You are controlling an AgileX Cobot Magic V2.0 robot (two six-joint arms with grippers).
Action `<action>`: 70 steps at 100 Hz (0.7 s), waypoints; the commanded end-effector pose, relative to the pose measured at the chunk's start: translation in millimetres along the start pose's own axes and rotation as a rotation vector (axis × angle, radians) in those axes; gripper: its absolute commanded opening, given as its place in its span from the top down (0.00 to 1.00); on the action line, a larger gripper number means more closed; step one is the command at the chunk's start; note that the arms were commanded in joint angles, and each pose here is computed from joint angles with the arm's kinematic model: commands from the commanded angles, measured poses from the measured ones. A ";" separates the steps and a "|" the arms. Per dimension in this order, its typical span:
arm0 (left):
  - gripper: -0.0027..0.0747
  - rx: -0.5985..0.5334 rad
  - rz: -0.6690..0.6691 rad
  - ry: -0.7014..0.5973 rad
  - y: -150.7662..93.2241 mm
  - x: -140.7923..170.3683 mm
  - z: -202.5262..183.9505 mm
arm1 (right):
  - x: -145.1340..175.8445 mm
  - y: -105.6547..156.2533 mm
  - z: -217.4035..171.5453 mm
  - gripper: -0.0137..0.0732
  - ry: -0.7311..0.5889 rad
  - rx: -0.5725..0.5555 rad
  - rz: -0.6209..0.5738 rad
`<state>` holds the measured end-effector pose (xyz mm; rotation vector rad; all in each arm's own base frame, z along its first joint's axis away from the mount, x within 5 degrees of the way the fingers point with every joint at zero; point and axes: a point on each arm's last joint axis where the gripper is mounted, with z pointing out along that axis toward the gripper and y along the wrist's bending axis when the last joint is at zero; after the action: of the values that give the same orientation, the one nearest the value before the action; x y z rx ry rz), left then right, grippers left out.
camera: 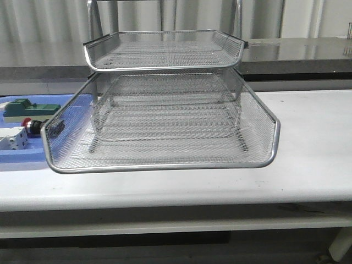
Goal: Place button on rack with both arms
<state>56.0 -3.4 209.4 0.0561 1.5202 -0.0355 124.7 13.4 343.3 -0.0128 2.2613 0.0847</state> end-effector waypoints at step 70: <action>0.99 -0.005 -0.017 -0.069 0.3 6.5 -1.5 | 15.0 -6.2 -38.7 0.92 0.005 0.033 -0.008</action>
<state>56.0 -3.4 209.4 0.0561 1.5202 -0.0355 83.4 6.2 342.9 -0.0010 2.3444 0.0558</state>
